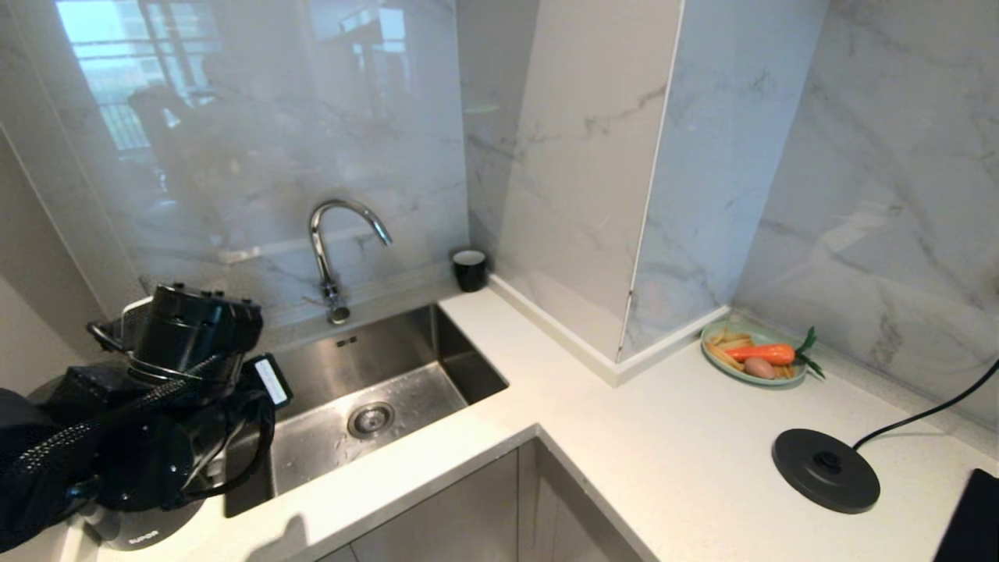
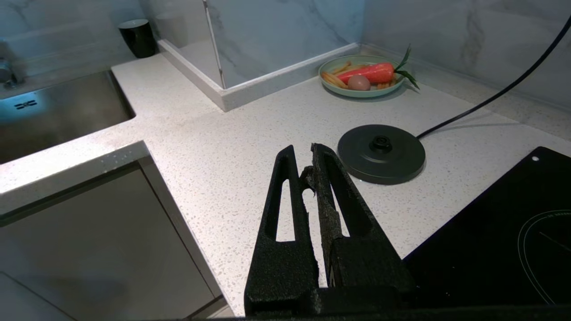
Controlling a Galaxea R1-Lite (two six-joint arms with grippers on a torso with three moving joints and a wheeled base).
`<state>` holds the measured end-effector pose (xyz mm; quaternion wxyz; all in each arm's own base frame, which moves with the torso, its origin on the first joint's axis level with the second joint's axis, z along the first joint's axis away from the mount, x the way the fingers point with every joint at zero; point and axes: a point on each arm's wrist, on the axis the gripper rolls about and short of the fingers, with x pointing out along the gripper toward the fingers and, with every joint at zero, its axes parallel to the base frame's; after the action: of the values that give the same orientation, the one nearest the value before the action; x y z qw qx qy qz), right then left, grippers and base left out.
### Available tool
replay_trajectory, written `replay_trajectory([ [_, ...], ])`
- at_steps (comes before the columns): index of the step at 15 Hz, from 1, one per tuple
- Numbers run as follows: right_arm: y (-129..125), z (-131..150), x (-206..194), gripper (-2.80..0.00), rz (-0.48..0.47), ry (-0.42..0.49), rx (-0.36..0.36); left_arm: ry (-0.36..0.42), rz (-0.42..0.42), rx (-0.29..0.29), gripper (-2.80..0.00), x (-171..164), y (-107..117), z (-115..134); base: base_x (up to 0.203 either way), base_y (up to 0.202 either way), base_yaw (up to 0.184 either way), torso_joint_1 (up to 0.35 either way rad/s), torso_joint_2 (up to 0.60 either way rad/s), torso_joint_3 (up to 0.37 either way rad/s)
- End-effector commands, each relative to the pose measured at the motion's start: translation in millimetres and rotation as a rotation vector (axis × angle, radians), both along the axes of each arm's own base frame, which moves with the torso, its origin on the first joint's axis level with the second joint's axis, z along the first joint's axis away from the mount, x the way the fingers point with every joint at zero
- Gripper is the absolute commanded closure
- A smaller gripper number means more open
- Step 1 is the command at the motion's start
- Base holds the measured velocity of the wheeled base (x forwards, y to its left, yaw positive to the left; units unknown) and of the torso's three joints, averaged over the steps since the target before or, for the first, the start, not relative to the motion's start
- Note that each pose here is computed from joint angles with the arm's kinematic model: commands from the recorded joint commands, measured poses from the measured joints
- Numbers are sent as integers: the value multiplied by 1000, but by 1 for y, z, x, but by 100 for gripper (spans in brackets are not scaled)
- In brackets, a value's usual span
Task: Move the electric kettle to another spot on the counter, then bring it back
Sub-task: Grab the kettle
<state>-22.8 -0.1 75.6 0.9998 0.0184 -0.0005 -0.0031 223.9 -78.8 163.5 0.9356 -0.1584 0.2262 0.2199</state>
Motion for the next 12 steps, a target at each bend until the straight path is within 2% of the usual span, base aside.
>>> replay_trajectory([
  [1, 0, 0, 0, 0, 0, 1, 0, 47, 41, 20, 0, 9, 7, -22, 0, 0, 0, 0, 0, 0],
  [3, 0, 0, 0, 0, 0, 1, 0, 30, 55, 6, 0, 20, 22, -34, 0, 0, 0, 0, 0, 0],
  [6, 0, 0, 0, 0, 0, 1, 0, -13, 1, 2, 0, 21, 34, -49, 0, 0, 0, 0, 0, 0],
  [9, 0, 0, 0, 0, 0, 1, 0, -28, -26, 41, 0, 23, 51, -63, 0, 0, 0, 0, 0, 0],
  [12, 0, 0, 0, 0, 0, 1, 0, 0, 11, 92, 0, 37, 68, -81, 0, 0, 0, 0, 0, 0],
])
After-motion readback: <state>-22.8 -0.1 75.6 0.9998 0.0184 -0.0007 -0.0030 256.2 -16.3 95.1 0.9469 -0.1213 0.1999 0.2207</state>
